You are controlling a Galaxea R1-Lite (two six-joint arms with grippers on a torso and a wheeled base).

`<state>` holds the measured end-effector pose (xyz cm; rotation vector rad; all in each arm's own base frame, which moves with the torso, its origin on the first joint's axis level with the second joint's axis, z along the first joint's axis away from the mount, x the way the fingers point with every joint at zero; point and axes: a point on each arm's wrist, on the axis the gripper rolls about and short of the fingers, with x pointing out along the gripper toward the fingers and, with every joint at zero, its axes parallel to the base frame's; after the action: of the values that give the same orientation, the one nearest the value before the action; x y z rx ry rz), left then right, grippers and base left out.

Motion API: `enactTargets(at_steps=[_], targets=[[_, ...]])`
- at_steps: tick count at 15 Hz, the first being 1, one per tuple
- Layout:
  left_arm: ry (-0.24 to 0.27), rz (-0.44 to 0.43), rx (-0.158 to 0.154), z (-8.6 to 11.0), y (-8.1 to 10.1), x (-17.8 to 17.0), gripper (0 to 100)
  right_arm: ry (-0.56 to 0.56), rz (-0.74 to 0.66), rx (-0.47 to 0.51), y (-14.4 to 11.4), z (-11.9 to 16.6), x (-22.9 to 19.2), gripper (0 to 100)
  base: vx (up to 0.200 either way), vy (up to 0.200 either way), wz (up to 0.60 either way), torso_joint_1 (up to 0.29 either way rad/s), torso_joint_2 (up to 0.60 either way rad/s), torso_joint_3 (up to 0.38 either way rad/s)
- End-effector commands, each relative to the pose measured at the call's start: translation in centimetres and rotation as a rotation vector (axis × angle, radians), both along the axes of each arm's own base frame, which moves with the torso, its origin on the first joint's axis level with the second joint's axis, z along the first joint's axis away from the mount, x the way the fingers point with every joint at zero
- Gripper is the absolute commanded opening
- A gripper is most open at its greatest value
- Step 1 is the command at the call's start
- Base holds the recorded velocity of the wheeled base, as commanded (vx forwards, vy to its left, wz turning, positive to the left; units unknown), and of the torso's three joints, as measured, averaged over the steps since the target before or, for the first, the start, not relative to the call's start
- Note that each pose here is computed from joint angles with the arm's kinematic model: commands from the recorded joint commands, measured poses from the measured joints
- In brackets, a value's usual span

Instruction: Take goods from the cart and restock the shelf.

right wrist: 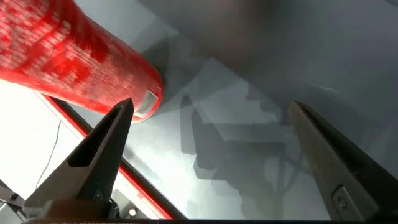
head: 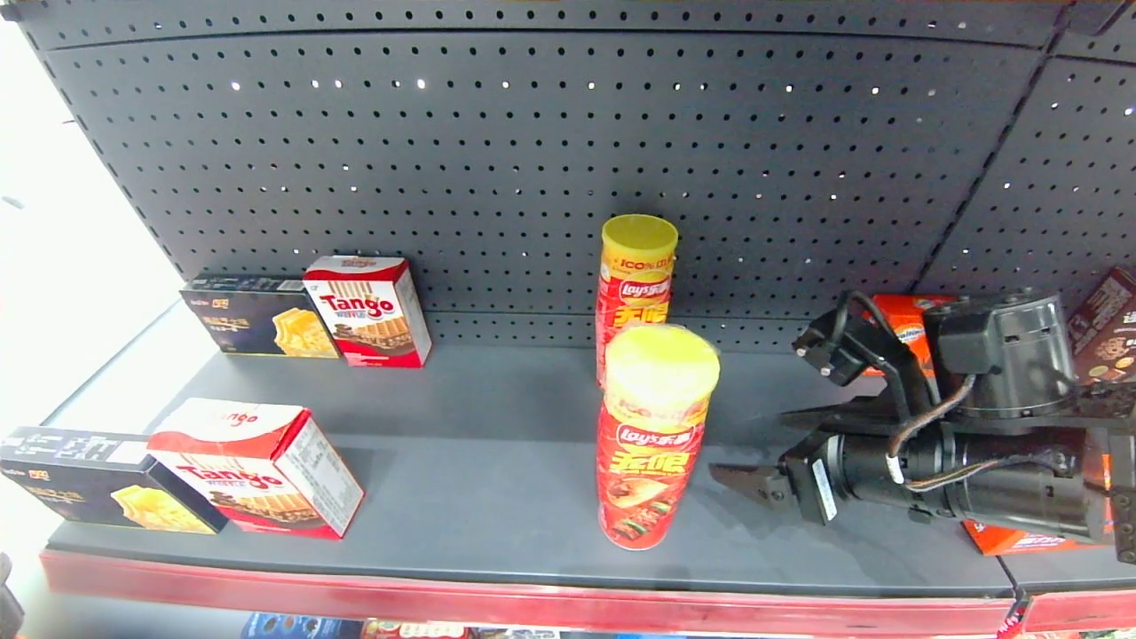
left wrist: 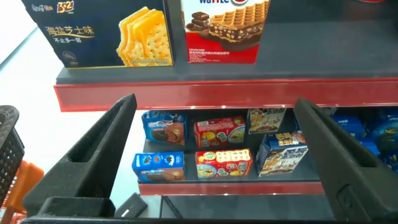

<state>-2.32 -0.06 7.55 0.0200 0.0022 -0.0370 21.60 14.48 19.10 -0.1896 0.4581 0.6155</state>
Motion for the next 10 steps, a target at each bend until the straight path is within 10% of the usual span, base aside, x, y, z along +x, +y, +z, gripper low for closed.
enactTargets(at_steps=[1, 6, 10], targets=[[0.002, 0.000, 0.000, 0.0, 0.0, 0.0, 100, -0.042, -0.073, 0.026, -2.9, 1.1, -1.2, 100, 0.000, 0.000, 0.00, 0.000, 0.00, 0.000], [0.002, 0.002, 0.000, 0.0, 0.0, 0.0, 100, -0.085, -0.111, 0.049, -4.7, 2.0, -2.8, 100, 0.000, 0.000, 0.00, 0.000, 0.00, 0.000], [0.002, 0.003, -0.005, 0.0, 0.0, 0.0, 100, -0.287, -0.399, 0.115, -11.9, 4.5, -8.2, 100, 0.000, 0.000, 0.00, 0.000, 0.00, 0.000]])
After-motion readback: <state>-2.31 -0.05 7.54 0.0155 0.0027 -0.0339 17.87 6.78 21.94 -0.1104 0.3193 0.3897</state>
